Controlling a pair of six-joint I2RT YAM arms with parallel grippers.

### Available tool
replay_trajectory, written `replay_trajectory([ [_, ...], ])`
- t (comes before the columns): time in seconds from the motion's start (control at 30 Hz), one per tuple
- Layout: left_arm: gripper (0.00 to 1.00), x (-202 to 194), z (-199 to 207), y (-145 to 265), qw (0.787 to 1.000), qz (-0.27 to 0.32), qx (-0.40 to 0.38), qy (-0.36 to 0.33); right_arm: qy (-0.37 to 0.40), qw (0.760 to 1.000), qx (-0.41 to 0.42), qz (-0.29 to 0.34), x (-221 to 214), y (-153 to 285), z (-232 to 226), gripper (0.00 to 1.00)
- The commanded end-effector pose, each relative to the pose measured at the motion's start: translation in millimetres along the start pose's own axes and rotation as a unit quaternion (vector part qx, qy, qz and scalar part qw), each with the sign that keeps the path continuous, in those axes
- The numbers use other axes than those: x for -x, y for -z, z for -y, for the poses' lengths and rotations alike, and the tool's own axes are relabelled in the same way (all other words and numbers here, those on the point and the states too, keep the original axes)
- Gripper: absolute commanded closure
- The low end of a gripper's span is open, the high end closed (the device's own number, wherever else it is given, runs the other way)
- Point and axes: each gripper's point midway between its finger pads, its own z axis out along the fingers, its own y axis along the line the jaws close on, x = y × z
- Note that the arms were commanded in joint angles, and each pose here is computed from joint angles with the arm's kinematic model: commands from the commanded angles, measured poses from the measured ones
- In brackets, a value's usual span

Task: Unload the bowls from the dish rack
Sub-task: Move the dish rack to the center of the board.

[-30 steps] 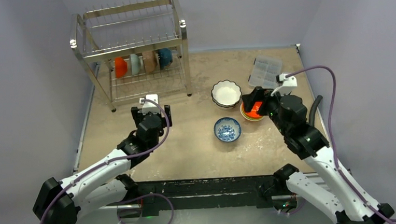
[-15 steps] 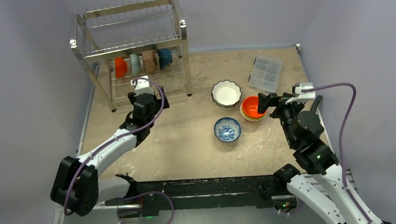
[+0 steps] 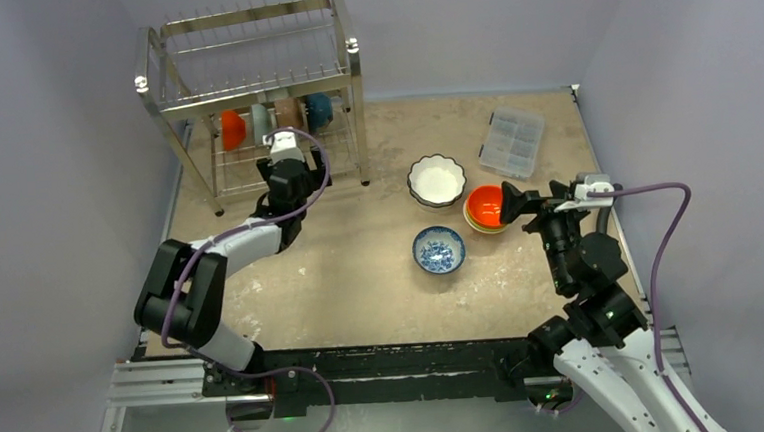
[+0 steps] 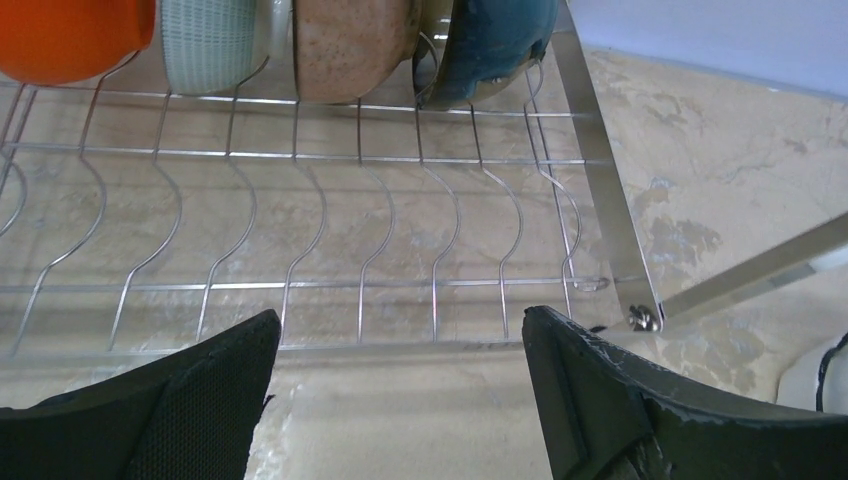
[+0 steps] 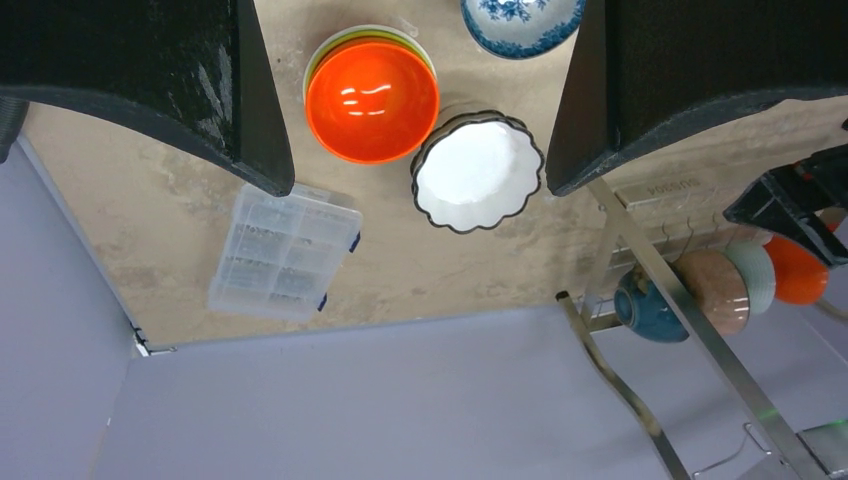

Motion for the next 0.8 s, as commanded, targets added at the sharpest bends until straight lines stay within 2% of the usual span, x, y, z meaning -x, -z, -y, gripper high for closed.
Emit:
replay_trajectory([
  [0.0, 0.11, 41, 14, -23, 0.997, 0.07, -0.007, 0.014, 0.001, 1.0, 0.012, 0.024, 10, -3, -5, 0.01],
  [0.37, 0.13, 41, 14, -72, 0.994, 0.102, 0.043, -0.022, 0.012, 0.999, 0.012, 0.046, 8, 1, 0, 0.01],
  [0.77, 0.14, 43, 21, -113, 0.991, 0.101, 0.092, -0.01, 0.024, 0.999, 0.012, 0.044, 1, 0, 1, 0.01],
])
